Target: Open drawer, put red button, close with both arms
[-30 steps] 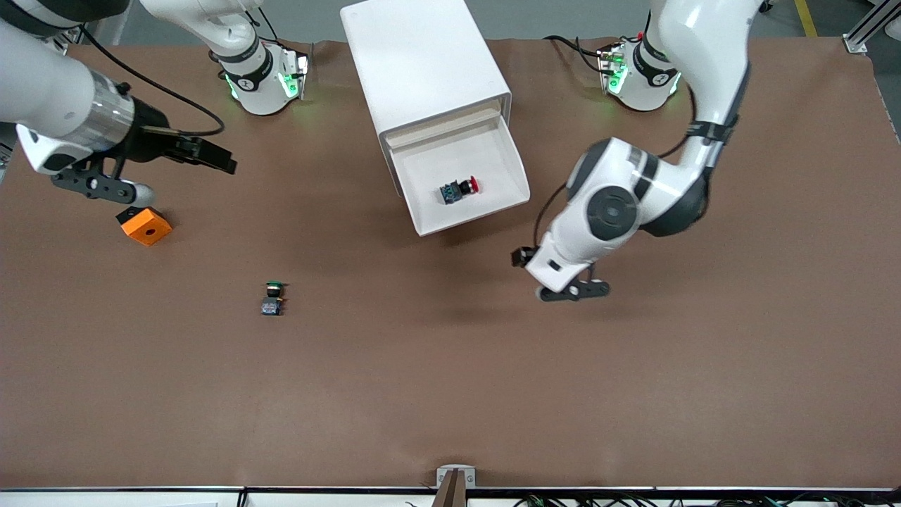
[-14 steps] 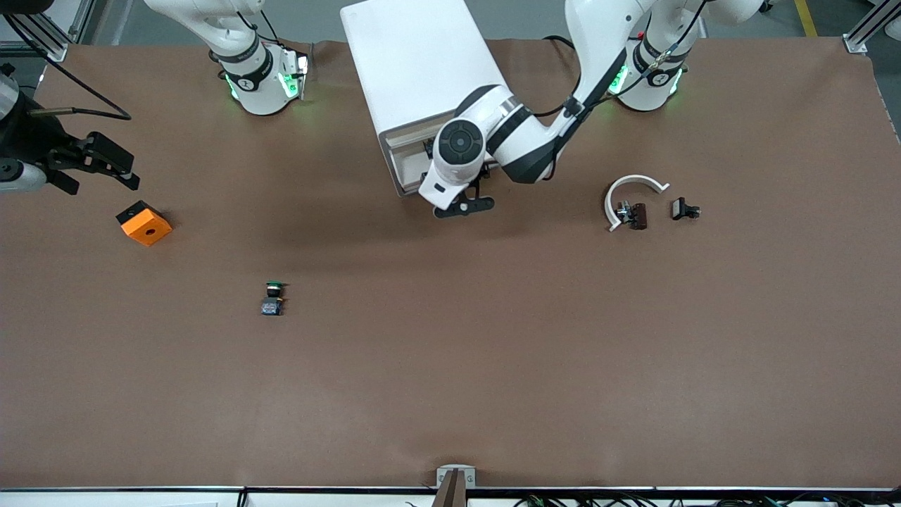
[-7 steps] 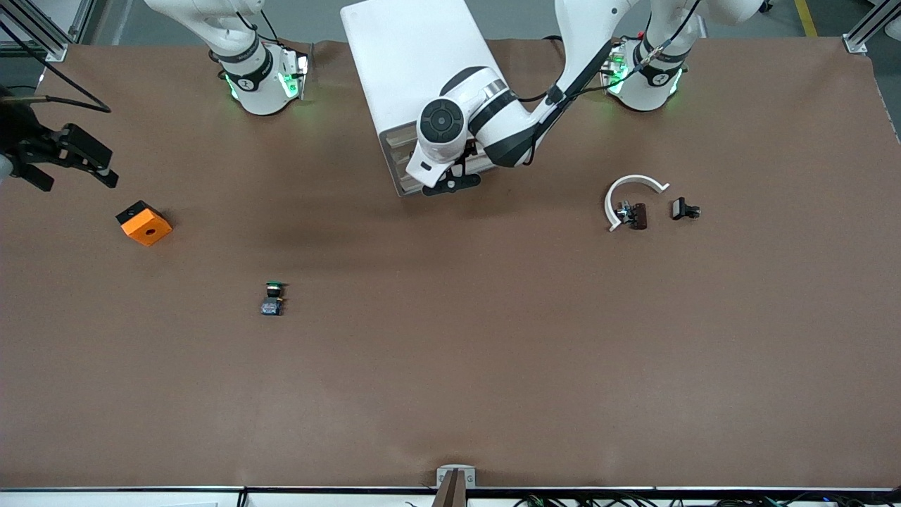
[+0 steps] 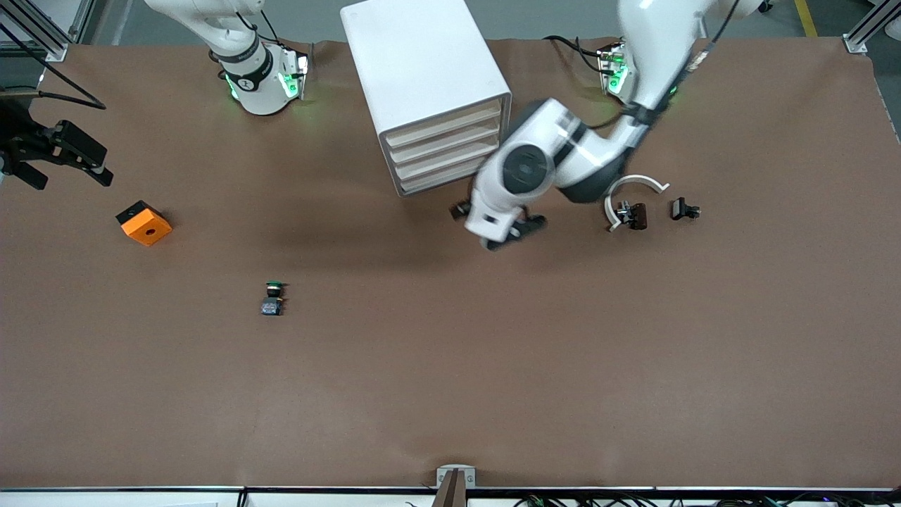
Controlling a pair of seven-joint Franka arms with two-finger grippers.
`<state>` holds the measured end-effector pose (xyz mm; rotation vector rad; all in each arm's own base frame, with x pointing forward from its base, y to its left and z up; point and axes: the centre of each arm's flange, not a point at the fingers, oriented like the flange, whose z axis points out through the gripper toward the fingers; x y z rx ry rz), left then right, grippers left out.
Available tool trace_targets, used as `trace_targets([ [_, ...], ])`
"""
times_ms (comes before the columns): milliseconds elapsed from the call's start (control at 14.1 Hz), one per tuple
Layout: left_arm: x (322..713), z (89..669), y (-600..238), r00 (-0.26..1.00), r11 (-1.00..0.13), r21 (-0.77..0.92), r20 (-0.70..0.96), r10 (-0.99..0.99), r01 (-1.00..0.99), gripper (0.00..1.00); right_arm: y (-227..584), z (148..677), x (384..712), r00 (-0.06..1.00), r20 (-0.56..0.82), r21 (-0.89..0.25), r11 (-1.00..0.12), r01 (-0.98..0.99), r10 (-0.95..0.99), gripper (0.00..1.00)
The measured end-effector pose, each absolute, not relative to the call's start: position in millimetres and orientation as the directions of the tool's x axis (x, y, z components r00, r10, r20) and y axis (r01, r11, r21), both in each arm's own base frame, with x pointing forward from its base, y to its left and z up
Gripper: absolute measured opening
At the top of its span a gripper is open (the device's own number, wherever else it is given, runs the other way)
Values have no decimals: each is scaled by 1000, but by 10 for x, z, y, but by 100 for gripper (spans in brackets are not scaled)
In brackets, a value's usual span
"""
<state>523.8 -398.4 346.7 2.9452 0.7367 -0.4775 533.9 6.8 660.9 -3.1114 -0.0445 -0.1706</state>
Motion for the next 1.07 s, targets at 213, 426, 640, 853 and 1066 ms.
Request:
trace_targets([
  [213, 5907, 3832, -3103, 827, -852, 5, -240, 508, 524, 100, 79, 6587, 5351, 994, 105, -24, -999, 32, 29, 100],
  [426, 6266, 4083, -2489, 848, -861, 21, -187, 496, 508, 100, 82, 6567, 5365, 994, 102, -24, -999, 33, 30, 100],
  [640, 6496, 4331, -1932, 883, -887, 41, -124, 453, 461, 100, 82, 6570, 5367, 994, 104, -24, -999, 33, 30, 100],
  [853, 6547, 4788, -1303, 920, -919, 52, -73, 386, 390, 100, 83, 6580, 5367, 994, 107, -24, -999, 33, 30, 100],
  [1066, 6401, 5381, -732, 945, -944, 48, -16, 326, 327, 100, 84, 6596, 5367, 993, 110, -24, -999, 33, 30, 100],
])
